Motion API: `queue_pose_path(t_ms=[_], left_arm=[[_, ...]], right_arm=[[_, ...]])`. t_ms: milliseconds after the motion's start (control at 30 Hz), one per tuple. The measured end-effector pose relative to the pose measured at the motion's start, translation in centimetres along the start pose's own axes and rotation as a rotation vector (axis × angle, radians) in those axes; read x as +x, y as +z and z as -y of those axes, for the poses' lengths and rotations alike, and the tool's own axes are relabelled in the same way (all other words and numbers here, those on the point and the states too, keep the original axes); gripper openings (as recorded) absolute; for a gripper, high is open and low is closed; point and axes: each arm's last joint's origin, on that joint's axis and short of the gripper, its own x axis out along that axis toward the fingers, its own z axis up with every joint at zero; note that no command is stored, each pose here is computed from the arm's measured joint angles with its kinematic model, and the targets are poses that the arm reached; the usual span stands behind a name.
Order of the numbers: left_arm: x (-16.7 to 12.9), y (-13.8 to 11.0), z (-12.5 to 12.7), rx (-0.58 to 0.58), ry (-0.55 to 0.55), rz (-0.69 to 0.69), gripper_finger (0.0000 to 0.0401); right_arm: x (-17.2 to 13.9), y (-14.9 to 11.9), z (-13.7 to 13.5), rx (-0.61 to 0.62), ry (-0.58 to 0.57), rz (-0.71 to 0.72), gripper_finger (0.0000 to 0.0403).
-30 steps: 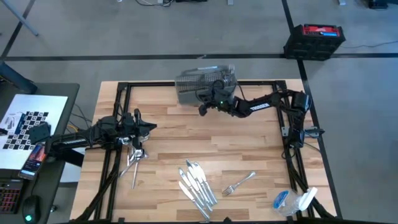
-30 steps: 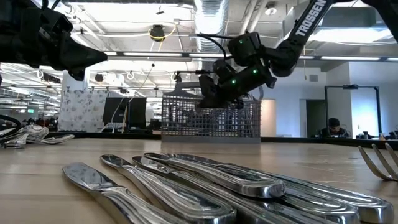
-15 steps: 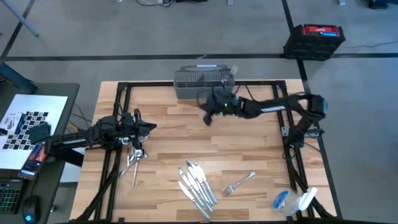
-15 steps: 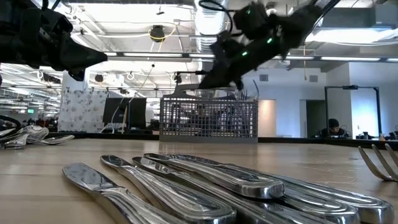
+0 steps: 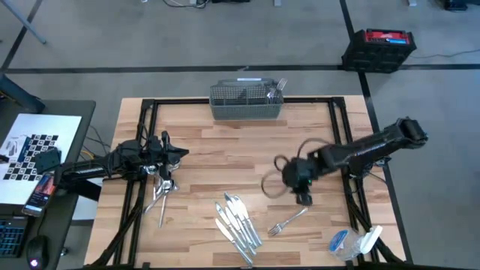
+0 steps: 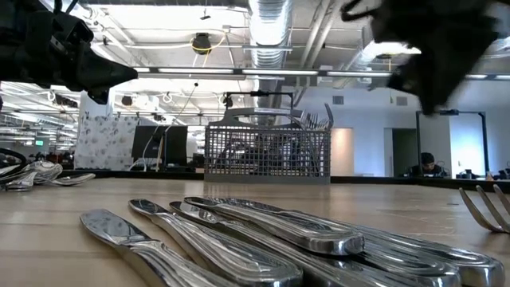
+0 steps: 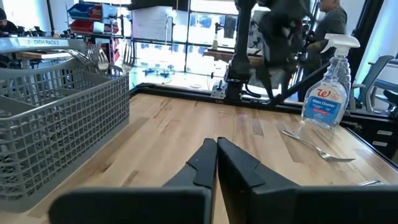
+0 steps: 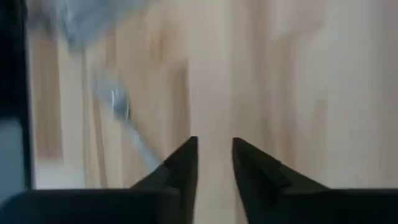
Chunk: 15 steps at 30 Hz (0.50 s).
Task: Sort silverware
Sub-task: Put the silver fork into the gray organizer
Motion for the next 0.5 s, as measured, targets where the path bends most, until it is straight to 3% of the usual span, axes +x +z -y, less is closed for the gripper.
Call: queue_pose_path(t_ms=[100, 267, 500], left_arm=[[0.0, 0.0, 0.0, 0.000, 0.000, 0.000, 0.0000], [0.0, 0.0, 0.0, 0.000, 0.000, 0.000, 0.0000], [0.0, 0.0, 0.0, 0.000, 0.000, 0.000, 0.0000]], right_arm=[[2.3, -0.5, -1.5, -0.071, -0.037, -0.021, 0.0152], [5.7, -1.4, -4.6, -0.190, -0.004, -0.055, 0.0195], [8.5, -2.7, -7.9, -0.307, 0.036, -0.071, 0.0196]])
